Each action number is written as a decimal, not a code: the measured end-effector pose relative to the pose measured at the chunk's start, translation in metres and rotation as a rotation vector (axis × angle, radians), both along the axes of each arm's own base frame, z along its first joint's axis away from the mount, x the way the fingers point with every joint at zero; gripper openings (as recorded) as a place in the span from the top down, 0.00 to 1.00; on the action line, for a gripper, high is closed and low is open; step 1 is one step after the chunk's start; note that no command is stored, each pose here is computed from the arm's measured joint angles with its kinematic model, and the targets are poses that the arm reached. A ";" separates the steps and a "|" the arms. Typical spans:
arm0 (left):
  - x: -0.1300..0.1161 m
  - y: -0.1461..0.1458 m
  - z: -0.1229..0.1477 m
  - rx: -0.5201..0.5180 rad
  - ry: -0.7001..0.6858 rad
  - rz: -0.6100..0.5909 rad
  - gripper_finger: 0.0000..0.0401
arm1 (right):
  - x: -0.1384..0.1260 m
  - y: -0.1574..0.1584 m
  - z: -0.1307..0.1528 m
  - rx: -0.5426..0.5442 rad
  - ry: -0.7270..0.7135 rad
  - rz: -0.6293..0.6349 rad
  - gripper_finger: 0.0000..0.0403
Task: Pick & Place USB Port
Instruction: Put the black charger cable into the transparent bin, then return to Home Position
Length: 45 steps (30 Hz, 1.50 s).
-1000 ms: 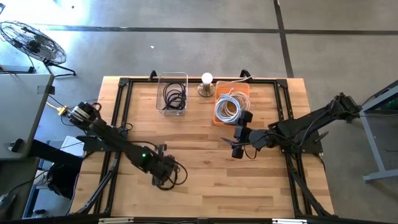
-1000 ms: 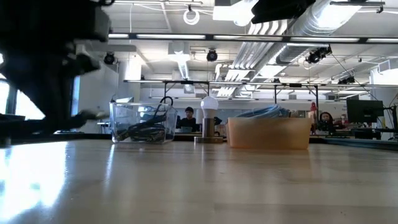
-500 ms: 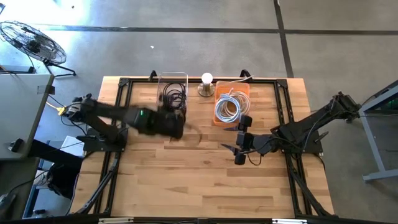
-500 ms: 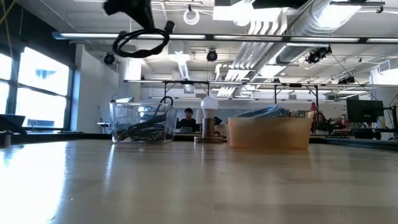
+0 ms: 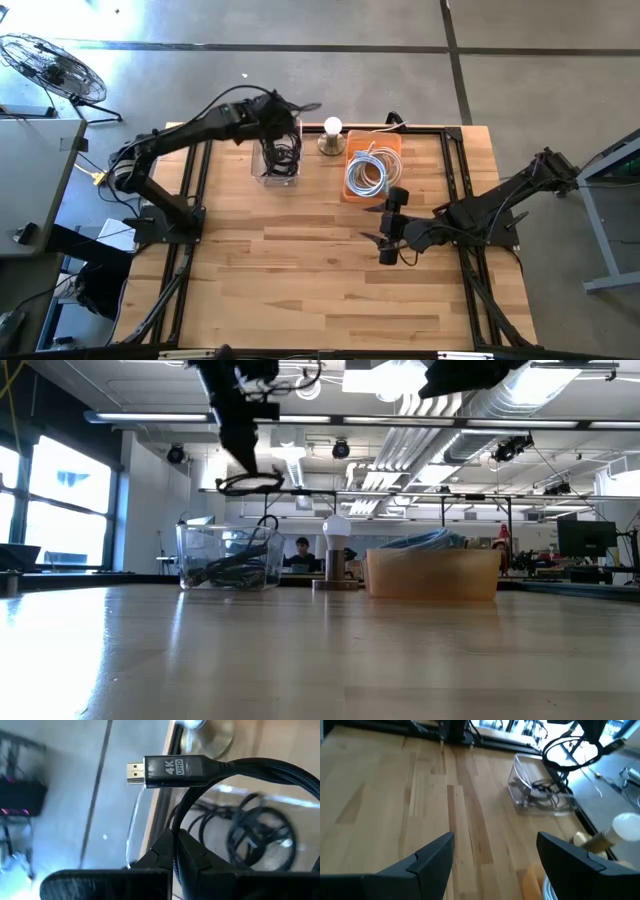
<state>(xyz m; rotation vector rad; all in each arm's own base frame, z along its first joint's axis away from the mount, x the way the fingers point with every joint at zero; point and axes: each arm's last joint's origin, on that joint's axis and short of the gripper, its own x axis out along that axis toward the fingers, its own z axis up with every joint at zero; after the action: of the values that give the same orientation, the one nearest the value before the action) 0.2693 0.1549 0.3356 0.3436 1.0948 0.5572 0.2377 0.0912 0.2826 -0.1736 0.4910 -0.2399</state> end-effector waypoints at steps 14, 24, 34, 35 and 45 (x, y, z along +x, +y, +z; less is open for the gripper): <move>-0.031 0.045 -0.077 -0.156 -0.069 0.062 0.97 | -0.001 -0.001 -0.004 0.016 0.014 -0.052 0.32; -0.031 0.045 -0.077 -0.118 -0.047 0.091 0.83 | 0.002 -0.003 -0.002 0.014 -0.003 -0.039 0.32; -0.030 0.042 -0.076 0.004 0.065 0.110 0.79 | 0.005 -0.009 0.000 0.023 -0.026 -0.086 0.32; -0.027 0.039 -0.076 0.020 0.081 0.099 0.80 | 0.005 -0.010 0.000 0.020 -0.028 -0.097 0.32; -0.001 0.006 -0.044 0.236 0.189 0.075 0.98 | 0.007 -0.017 0.000 0.023 -0.023 -0.111 0.32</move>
<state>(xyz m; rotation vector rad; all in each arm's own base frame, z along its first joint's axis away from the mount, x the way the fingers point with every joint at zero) 0.2680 0.1606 0.2919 0.5710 1.2299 0.7343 0.2449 0.0741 0.2822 -0.1215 0.4809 -0.3442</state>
